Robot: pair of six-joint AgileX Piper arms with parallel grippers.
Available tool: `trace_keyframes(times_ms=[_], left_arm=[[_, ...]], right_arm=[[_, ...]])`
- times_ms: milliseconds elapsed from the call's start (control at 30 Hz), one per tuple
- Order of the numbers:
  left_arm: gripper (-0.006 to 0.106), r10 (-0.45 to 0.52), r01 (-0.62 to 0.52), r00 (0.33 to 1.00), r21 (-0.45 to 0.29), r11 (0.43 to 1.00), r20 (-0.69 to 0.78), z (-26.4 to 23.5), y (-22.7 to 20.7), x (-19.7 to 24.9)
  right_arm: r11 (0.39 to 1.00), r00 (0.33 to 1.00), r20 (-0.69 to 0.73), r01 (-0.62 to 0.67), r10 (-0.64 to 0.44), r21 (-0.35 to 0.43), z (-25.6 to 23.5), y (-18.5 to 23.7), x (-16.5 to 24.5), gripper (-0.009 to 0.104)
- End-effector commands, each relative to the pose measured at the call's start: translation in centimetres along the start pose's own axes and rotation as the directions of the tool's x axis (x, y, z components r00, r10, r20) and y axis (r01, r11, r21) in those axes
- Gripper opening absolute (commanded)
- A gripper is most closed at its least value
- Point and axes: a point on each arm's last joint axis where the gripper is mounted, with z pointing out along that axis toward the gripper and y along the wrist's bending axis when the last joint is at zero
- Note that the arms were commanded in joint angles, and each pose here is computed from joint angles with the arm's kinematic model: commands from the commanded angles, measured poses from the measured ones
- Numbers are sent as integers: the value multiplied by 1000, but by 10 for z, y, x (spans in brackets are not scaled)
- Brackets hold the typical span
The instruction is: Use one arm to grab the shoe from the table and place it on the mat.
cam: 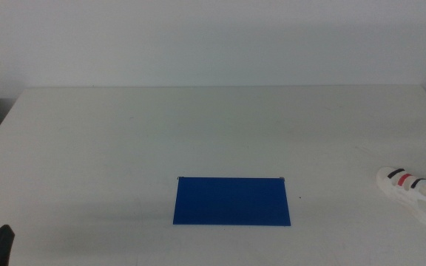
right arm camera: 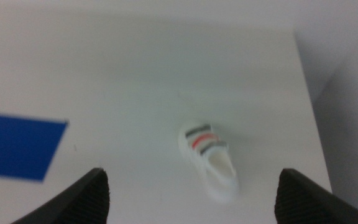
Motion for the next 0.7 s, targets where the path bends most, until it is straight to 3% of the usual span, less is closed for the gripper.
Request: trace_keyframes(times_ms=[0, 267, 667], left_arm=[[94, -14, 14, 996, 0, 1000, 88, -1, 0, -6], [94, -14, 14, 996, 0, 1000, 88, -1, 0, -6], [94, -14, 14, 996, 0, 1000, 88, -1, 0, -6]], right_arm=[[999, 999, -40, 29, -29, 13, 8, -1, -23, 87], [989, 933, -328, 148, -148, -24, 44, 0, -63, 87], [958, 805, -520, 264, -285, -115, 127, -28, -72, 87]])
